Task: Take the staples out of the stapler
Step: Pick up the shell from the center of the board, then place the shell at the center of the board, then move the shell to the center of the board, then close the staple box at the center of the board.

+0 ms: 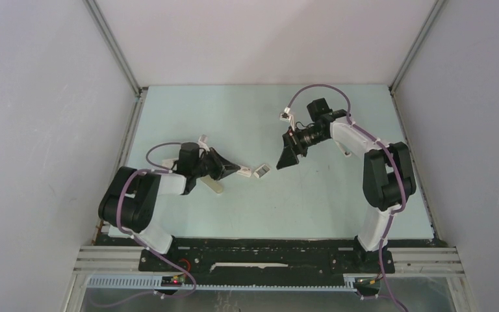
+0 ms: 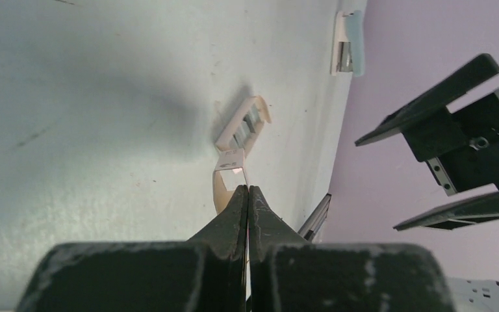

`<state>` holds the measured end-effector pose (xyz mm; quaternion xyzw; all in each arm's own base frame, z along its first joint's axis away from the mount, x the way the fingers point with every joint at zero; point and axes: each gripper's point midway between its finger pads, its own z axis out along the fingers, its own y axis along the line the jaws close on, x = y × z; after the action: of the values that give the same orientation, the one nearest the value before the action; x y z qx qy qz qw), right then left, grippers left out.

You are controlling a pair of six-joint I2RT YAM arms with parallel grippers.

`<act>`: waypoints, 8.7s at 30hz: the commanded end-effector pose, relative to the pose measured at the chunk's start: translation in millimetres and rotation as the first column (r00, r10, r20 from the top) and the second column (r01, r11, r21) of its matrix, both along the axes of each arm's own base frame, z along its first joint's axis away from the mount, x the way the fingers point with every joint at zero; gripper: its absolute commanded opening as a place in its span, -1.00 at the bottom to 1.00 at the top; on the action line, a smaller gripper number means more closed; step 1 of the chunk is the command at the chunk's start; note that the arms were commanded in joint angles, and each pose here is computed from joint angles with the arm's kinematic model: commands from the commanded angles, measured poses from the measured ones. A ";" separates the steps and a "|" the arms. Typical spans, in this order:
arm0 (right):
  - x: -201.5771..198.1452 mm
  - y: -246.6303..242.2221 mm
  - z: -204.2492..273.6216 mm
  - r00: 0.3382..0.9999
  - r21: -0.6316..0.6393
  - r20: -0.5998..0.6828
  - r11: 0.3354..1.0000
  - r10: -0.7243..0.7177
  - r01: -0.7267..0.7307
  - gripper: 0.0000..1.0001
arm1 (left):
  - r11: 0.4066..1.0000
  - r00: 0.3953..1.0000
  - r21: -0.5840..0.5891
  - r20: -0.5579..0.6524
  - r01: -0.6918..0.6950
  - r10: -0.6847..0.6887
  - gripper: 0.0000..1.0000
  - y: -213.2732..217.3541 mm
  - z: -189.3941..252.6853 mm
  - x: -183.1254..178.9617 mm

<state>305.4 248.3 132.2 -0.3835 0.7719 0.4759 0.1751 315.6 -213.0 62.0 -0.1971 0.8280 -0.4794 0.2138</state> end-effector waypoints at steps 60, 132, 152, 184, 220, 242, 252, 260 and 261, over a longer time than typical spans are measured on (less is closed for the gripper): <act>-2.6 -98.2 23.4 0.972 0.118 0.095 0.972 -0.217 0.205 0.82 | 0.942 0.954 0.150 -0.019 0.300 -0.301 -0.34 -155.9 -3.4 -6.1; 30.2 -7.8 -4.0 0.984 -0.157 0.102 0.974 -0.148 0.163 0.46 | 0.674 0.420 0.701 0.698 -0.234 -0.580 1.00 -16.5 76.4 -28.8; 60.0 16.8 -69.8 0.950 -0.364 -0.040 0.890 -0.310 0.275 -0.42 | 0.597 0.370 0.793 0.594 -0.121 -0.714 0.92 -71.9 17.3 -7.3; 41.5 45.3 -103.3 0.958 -0.396 -0.162 0.905 -0.235 0.155 -0.81 | 0.515 0.433 0.857 0.459 0.013 -0.776 0.22 -85.7 -38.1 15.7; 2.3 29.3 -46.4 0.994 -0.311 -0.023 0.946 -0.110 0.098 -0.70 | 0.493 0.343 0.863 0.434 0.106 -0.833 0.07 -72.0 -25.2 -26.2; 19.1 -29.8 104.5 0.891 0.018 0.452 0.998 0.051 -0.066 -0.04 | 0.807 0.447 0.513 0.819 -0.293 -0.359 0.85 8.2 156.2 -4.9; -25.9 -20.9 55.7 0.724 0.014 0.578 0.882 0.376 -0.470 0.42 | 0.835 0.452 0.508 0.808 -0.210 -0.378 0.93 18.4 125.4 -15.7; -23.1 -33.0 3.1 0.683 -0.128 0.567 0.868 0.461 -0.480 0.45 | 0.813 0.461 0.559 0.771 -0.162 -0.439 0.93 17.6 91.7 -24.1; -21.3 -34.4 -0.8 0.677 -0.143 0.568 0.867 0.467 -0.478 0.45 | 0.813 0.462 0.559 0.771 -0.164 -0.438 0.94 18.0 90.8 -24.1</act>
<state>275.3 217.5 143.7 -0.6619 0.5692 0.4073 0.2682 292.1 -192.9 146.5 0.2060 0.7344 -0.2562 0.5938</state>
